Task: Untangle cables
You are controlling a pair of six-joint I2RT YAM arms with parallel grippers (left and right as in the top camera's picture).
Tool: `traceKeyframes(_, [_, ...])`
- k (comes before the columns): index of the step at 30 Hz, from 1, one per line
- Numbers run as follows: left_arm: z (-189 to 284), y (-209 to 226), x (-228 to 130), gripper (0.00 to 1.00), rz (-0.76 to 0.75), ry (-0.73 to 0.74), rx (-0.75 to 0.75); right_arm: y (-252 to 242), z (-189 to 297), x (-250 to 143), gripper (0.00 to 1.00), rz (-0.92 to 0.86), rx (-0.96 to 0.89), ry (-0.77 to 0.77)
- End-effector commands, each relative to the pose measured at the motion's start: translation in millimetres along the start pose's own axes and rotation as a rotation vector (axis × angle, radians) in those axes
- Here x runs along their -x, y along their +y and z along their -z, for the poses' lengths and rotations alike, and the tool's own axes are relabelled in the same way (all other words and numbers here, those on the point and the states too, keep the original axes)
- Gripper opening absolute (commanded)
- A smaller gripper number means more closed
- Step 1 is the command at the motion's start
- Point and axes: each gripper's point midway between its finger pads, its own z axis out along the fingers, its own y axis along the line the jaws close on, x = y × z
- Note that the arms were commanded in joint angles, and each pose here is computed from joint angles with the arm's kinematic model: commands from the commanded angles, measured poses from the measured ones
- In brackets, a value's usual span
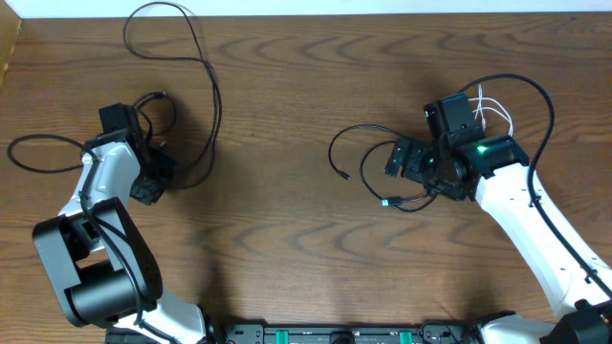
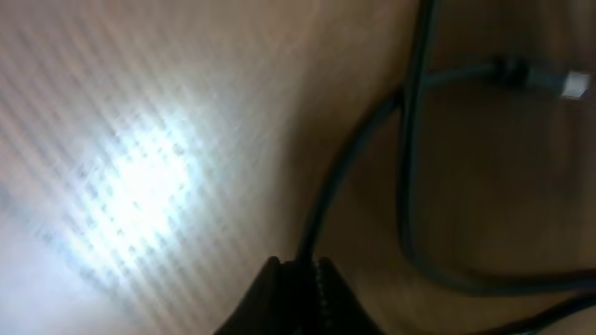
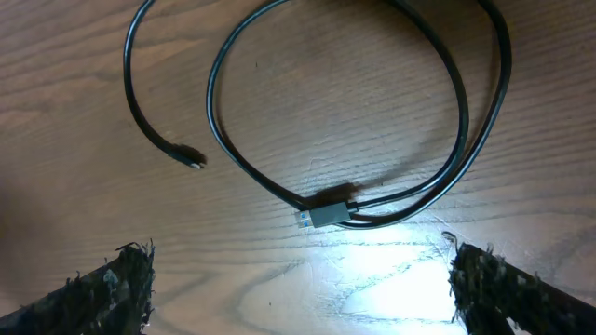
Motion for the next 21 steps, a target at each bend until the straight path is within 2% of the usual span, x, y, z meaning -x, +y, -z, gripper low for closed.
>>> traceKeyframes(1, [-4,-6,8,0.08,-0.148,-0.032,-0.018,2,1,3,0.99,0.014,0.003,-0.006])
traceKeyframes(3, [-1,-13,18,0.08,-0.215,-0.066,-0.038,2,1,3,0.99,0.014,0.003,-0.006])
traceKeyframes(8, [45,-37,72,0.08,-0.183,-0.185,-0.116,0,1,1,0.99,0.013,-0.005,0.003])
traceKeyframes(10, [83,-55,100,0.07,-0.217,-0.266,-0.158,0,1,1,0.99,0.013,-0.004,0.002])
traceKeyframes(12, [138,-76,131,0.08,-0.279,-0.384,-0.205,0,1,2,0.99,0.013,-0.002,0.000])
traceKeyframes(16, [257,-108,180,0.07,-0.295,-0.659,-0.324,0,1,1,0.99,0.013,-0.003,0.001])
traceKeyframes(19, [303,-105,202,0.09,-0.255,-0.807,-0.315,-1,1,0,0.99,0.012,-0.006,0.006])
traceKeyframes(20, [306,-101,206,0.17,-0.238,-0.831,-0.291,-1,1,0,0.99,0.012,-0.008,0.008])
traceKeyframes(21, [305,-97,209,0.44,-0.226,-0.840,-0.267,-1,1,-1,0.99,0.012,-0.010,0.010])
